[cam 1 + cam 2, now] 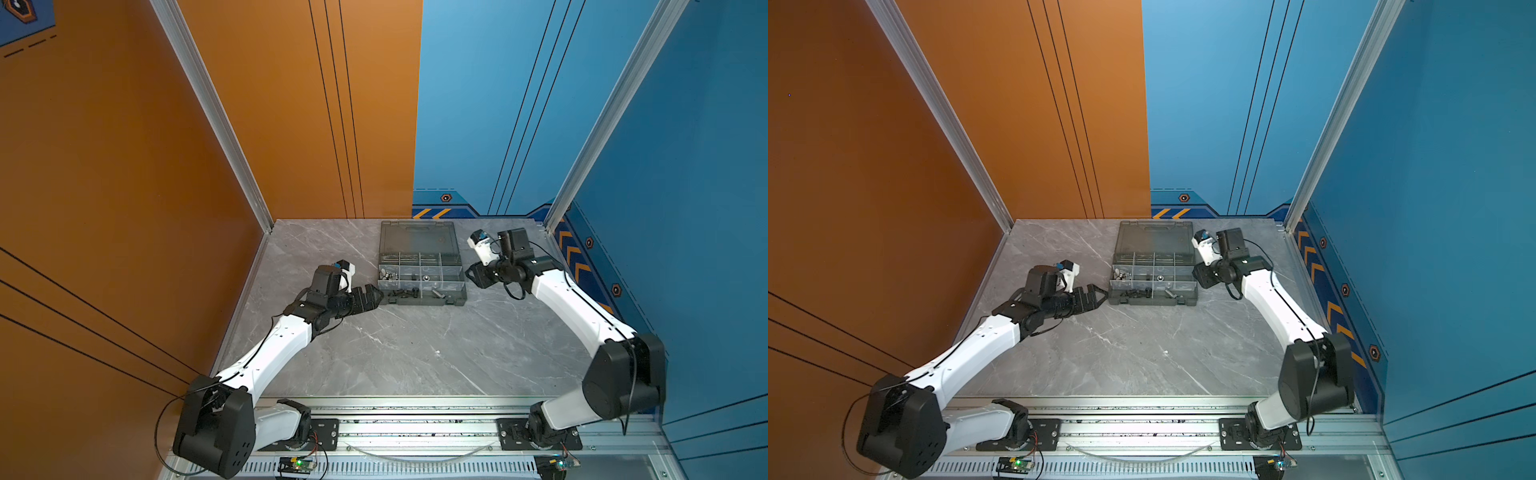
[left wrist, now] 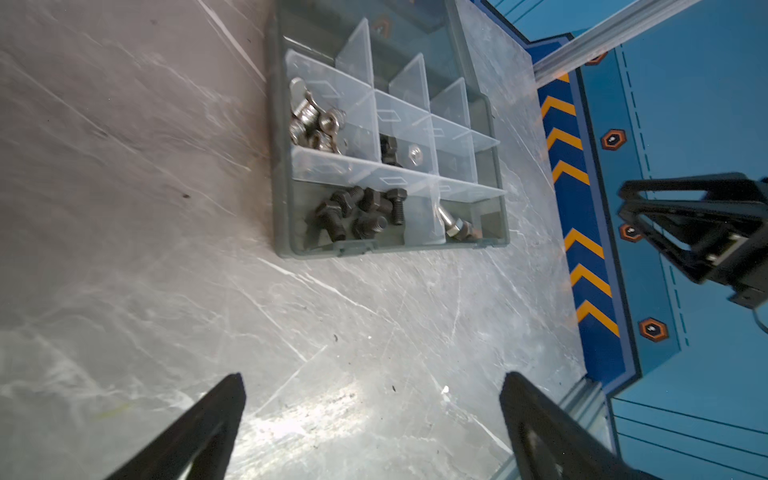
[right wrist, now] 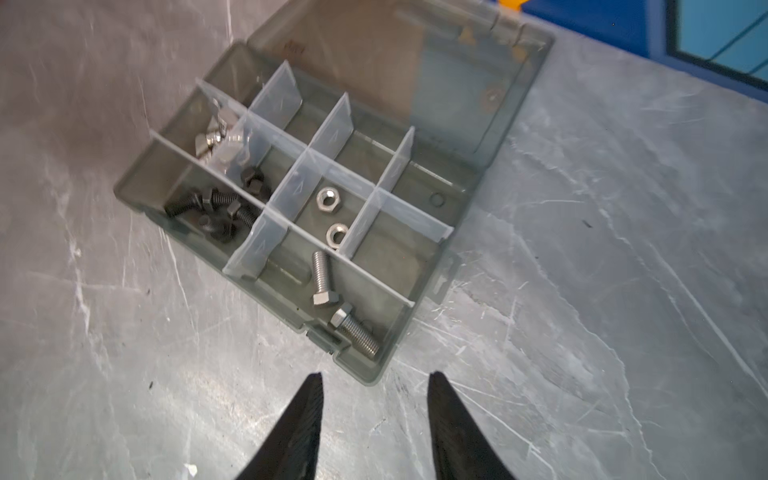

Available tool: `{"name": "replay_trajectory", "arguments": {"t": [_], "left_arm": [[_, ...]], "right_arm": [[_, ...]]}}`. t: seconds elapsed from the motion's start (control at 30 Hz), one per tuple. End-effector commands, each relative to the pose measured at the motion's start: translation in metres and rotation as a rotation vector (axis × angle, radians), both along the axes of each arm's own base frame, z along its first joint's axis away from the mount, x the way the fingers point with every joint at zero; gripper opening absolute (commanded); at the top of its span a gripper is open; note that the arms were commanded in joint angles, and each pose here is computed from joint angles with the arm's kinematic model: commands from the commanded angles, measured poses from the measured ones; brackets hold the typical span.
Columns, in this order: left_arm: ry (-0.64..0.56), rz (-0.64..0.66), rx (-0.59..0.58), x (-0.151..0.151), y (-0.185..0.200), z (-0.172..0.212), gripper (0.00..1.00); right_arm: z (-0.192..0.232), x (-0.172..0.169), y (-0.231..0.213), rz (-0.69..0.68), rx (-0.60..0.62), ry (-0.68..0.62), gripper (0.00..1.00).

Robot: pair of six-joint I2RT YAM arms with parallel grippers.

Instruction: Sort the screws and nuts into containers

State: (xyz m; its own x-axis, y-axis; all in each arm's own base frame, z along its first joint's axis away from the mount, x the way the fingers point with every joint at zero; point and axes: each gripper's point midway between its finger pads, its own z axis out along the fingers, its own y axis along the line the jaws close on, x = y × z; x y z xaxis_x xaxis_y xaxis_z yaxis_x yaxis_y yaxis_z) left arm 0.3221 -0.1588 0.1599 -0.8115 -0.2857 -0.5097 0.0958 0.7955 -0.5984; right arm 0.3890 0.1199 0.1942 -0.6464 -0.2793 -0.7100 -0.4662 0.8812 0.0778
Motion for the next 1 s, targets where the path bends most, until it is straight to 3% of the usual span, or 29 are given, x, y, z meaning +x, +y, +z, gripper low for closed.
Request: {"name": "replay_trajectory", "arguments": {"t": [0.0,0.33,0.63,0.97], "left_arm": [[-0.066,0.054,0.092,0.009,0.025,0.013,0.98],[-0.282,0.261,0.285,0.033,0.102,0.037,0.98],[-0.404,0.393,0.455,0.048,0.162,0.024,0.98],[-0.459,0.513,0.453,0.057,0.214,-0.003,0.98]], "right_arm": [[0.02,0.006,-0.012,-0.069,0.145,-0.081,0.45],[-0.017,0.015,-0.064,-0.25,0.175,-0.053,0.49],[-0.055,0.026,-0.114,-0.413,0.201,-0.091,0.5],[-0.09,0.027,-0.125,-0.471,0.156,-0.198,0.51]]}}
